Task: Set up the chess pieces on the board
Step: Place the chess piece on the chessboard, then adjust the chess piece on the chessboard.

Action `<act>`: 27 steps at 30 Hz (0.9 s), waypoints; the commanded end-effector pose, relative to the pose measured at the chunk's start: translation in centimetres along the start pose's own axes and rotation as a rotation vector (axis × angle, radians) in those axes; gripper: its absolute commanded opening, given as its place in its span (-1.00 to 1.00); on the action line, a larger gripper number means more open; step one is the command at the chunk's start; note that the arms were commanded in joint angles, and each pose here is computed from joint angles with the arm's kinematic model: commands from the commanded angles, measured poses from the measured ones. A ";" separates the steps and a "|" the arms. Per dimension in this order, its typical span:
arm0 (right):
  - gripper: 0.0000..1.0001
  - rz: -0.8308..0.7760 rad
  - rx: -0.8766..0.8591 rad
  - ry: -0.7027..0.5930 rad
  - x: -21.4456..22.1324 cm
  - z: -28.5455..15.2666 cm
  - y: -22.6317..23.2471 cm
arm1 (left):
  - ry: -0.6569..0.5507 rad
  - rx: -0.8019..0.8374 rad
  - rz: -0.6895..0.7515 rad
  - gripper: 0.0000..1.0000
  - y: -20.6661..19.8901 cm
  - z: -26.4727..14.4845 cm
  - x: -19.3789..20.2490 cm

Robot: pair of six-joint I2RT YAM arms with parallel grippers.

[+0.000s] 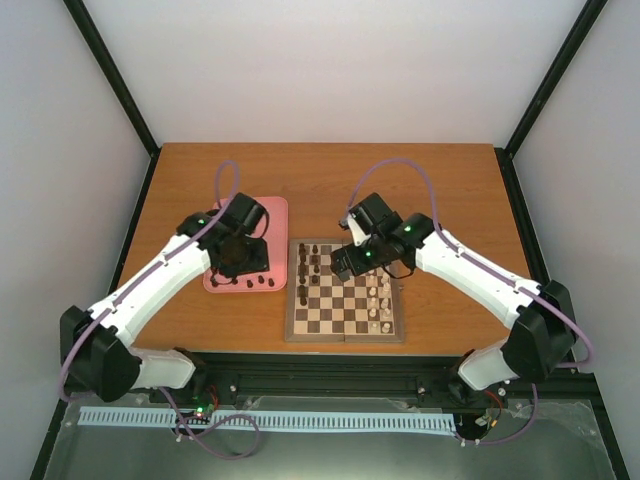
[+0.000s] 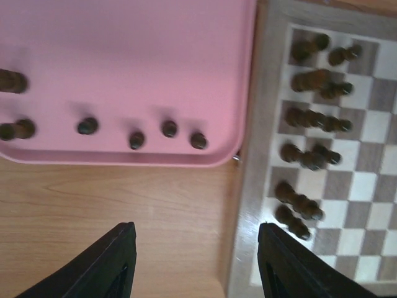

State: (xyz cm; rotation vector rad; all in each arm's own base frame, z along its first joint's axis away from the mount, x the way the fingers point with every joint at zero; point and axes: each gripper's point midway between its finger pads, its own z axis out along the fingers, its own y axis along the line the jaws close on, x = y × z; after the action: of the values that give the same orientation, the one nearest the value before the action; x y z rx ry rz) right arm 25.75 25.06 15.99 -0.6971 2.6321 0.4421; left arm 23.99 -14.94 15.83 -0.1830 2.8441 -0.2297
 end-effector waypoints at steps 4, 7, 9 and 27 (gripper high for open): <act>1.00 -0.042 -0.250 0.018 1.5 -3.0 7.3 | -0.018 -0.026 -0.037 0.12 5.2 1.3 -1.5; 1.00 -0.059 -0.347 0.058 3.1 -2.9 10.1 | -0.028 -0.019 -0.068 0.13 6.5 2.1 -1.8; 1.00 -0.068 -0.407 0.085 4.2 -2.5 11.6 | -0.027 -0.017 -0.081 0.13 7.2 2.5 -1.9; 1.00 -0.079 -0.436 0.116 6.0 5.8 14.5 | -0.046 -0.026 -0.094 0.13 8.3 2.5 -2.8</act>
State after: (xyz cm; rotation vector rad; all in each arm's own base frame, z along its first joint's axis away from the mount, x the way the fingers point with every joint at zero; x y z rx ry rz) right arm 13.36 34.98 11.25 -1.0223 2.7058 0.9790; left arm 25.83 -6.94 11.59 -0.3456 2.8420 -0.2013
